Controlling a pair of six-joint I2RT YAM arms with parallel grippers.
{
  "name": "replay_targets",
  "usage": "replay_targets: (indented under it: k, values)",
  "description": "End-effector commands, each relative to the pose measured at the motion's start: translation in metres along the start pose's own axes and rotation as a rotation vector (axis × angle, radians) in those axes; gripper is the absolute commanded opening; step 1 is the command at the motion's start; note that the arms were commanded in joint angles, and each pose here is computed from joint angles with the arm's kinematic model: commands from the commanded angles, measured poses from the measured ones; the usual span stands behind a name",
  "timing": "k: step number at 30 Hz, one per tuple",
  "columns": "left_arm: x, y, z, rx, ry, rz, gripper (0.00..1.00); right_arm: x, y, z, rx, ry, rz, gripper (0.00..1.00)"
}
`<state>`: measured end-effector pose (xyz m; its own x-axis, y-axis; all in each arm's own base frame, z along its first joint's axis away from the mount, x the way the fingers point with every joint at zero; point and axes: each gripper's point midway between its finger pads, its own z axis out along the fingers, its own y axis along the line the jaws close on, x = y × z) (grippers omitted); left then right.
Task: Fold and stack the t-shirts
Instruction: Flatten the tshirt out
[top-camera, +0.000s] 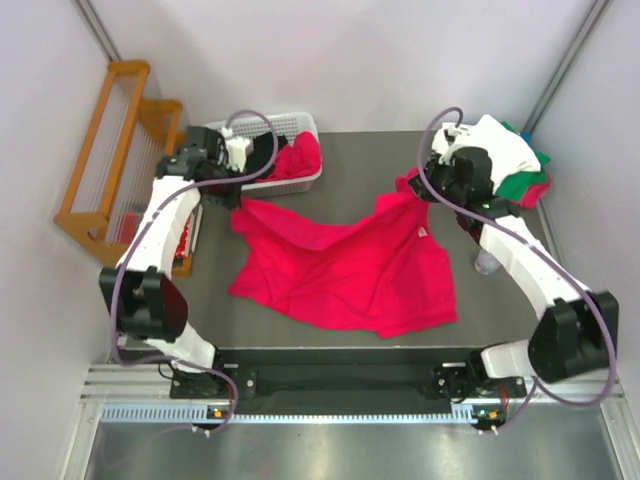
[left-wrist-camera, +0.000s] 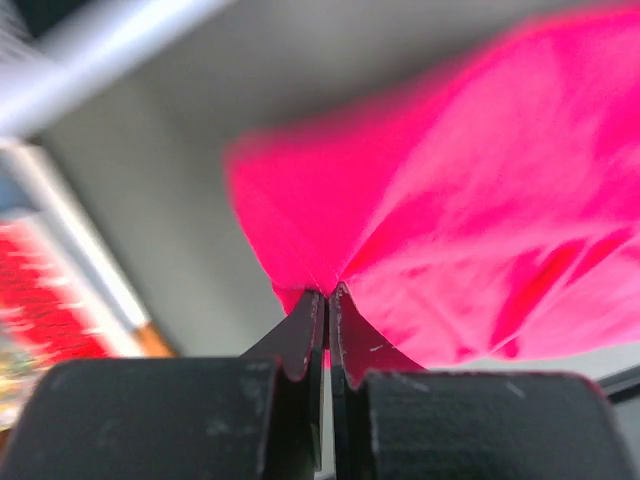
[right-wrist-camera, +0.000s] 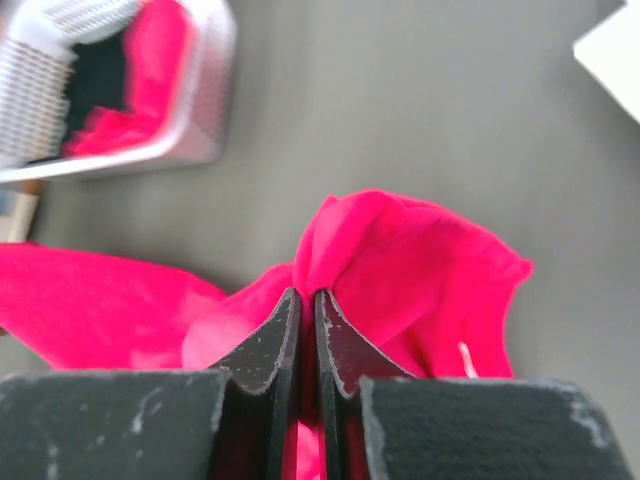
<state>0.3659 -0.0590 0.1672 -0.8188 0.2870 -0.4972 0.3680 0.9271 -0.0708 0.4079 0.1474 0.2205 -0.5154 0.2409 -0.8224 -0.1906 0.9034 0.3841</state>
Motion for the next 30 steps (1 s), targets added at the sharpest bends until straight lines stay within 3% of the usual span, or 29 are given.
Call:
replay_targets:
  k: [1, 3, 10, 19, 24, 30]
  values:
    - [-0.05, -0.019, -0.104, -0.013, -0.276, 0.0, 0.0, -0.033, 0.035, -0.048, -0.117, -0.133, -0.001, 0.0]
    - [-0.058, -0.024, -0.136, -0.024, -0.357, 0.01, 0.0, -0.04, 0.045, -0.069, -0.148, -0.171, -0.003, 0.0]
    - [-0.041, -0.039, -0.211, -0.073, -0.465, 0.077, 0.0, -0.054, 0.06, -0.148, -0.198, -0.288, -0.033, 0.0]
    - [0.017, -0.078, -0.297, -0.076, -0.579, 0.324, 0.0, -0.091, 0.1, -0.312, -0.346, -0.604, -0.123, 0.0]
    - [0.045, -0.102, -0.359, -0.116, -0.741, 0.415, 0.0, -0.102, 0.114, -0.397, -0.425, -0.777, -0.144, 0.0]
    - [0.071, -0.119, -0.399, -0.131, -0.857, 0.412, 0.0, -0.111, 0.12, -0.441, -0.452, -0.869, -0.163, 0.0]
